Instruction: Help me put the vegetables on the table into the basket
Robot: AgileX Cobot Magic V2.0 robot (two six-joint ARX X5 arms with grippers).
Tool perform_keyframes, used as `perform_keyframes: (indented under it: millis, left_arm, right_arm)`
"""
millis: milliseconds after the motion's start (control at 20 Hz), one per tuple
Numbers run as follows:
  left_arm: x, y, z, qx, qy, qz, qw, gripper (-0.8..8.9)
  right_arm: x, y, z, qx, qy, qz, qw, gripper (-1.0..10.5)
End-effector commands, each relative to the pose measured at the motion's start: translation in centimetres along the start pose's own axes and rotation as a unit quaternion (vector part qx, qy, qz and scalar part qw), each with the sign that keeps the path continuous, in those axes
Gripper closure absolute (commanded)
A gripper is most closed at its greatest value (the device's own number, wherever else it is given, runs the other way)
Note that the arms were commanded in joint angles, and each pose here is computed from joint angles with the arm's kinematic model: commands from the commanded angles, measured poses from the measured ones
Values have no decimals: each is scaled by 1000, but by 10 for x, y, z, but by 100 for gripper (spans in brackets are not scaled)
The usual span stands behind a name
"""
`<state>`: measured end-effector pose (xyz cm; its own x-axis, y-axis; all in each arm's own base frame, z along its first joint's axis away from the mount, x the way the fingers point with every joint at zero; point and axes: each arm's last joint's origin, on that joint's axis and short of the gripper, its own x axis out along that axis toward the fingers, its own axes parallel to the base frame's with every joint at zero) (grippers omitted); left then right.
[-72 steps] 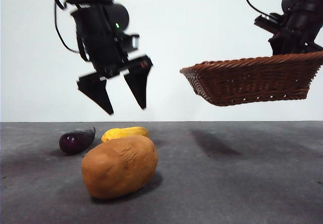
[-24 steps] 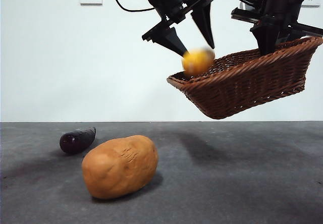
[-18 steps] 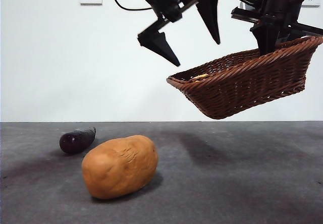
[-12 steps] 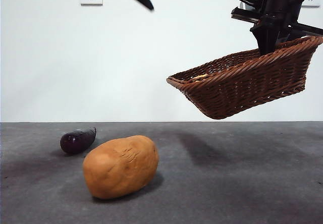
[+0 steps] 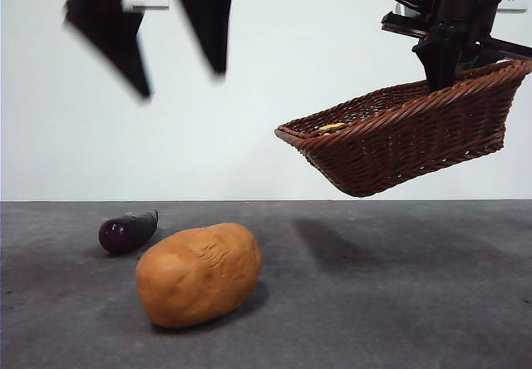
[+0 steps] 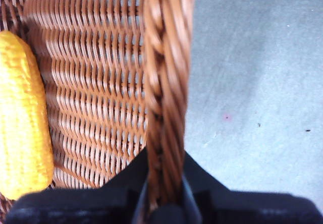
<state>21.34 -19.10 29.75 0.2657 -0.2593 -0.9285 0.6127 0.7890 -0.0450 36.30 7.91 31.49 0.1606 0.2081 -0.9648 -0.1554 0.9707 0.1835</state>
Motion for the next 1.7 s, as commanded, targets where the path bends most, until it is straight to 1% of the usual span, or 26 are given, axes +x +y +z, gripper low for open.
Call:
perform_keyframes:
  millis: [50,150,250,400,450,600,700,750,800,850,900,950,1000,1100,1250,1400,1500,1600,1700]
  left_arm:
    - [35,-3,-20,11,27,-25,999,158]
    - [58,-9,-30,53,22,-37,998,157]
    - [75,-13,-36,72,22,-40,996,157]
    - [85,-14,-33,73,11,-41,996,157]
    - [90,-14,-32,73,16,-41,996,157]
    - [118,-13,-33,78,56,-40,995,157]
    - [128,-14,-32,80,59,-43,994,158]
    - [128,-15,-31,79,55,-44,994,176]
    - [128,-16,-30,81,49,-45,994,302]
    - [127,-17,-29,82,45,-44,995,478]
    - [126,-17,-29,82,43,-44,995,675]
    - [126,-17,-29,82,42,-44,995,845]
    - [126,-17,-29,82,43,-44,995,822]
    - [124,-17,-29,82,41,-48,995,822]
    - [101,-20,-26,72,17,-90,993,822]
    - [57,-22,-26,48,-50,-130,989,822]
    - [26,-21,-29,33,-106,-138,984,822]
    - [-2,-21,-30,22,-176,-148,973,822]
    - [-20,-21,-26,9,-238,-161,958,822]
  right_arm:
    - [-4,1,-1,-10,-6,5,1000,964]
    - [-4,1,0,-12,-11,6,1000,964]
    - [-4,1,1,-12,-15,6,1000,964]
    - [-4,1,1,-12,-16,6,1000,964]
    - [-4,1,1,-12,-15,6,1000,964]
    - [-4,1,1,-17,-15,6,1000,964]
    - [-4,1,1,-18,-16,6,1000,964]
    - [-4,1,1,-18,-16,6,1000,964]
    - [-4,1,1,-19,-17,6,1000,964]
    - [-4,1,2,-20,-19,6,1000,964]
    - [-4,1,2,-21,-20,6,1000,964]
    - [-4,1,2,-21,-20,6,1000,964]
    - [-4,1,2,-21,-21,6,1000,964]
    - [-4,1,3,-22,-25,6,999,964]
    - [-4,1,3,-21,-24,6,999,964]
    - [-4,1,2,-21,-21,6,1000,964]
    - [-4,2,1,-20,-16,6,1000,964]
    - [-4,2,1,-18,-14,9,1000,964]
    - [-3,9,0,-19,-11,21,1000,964]
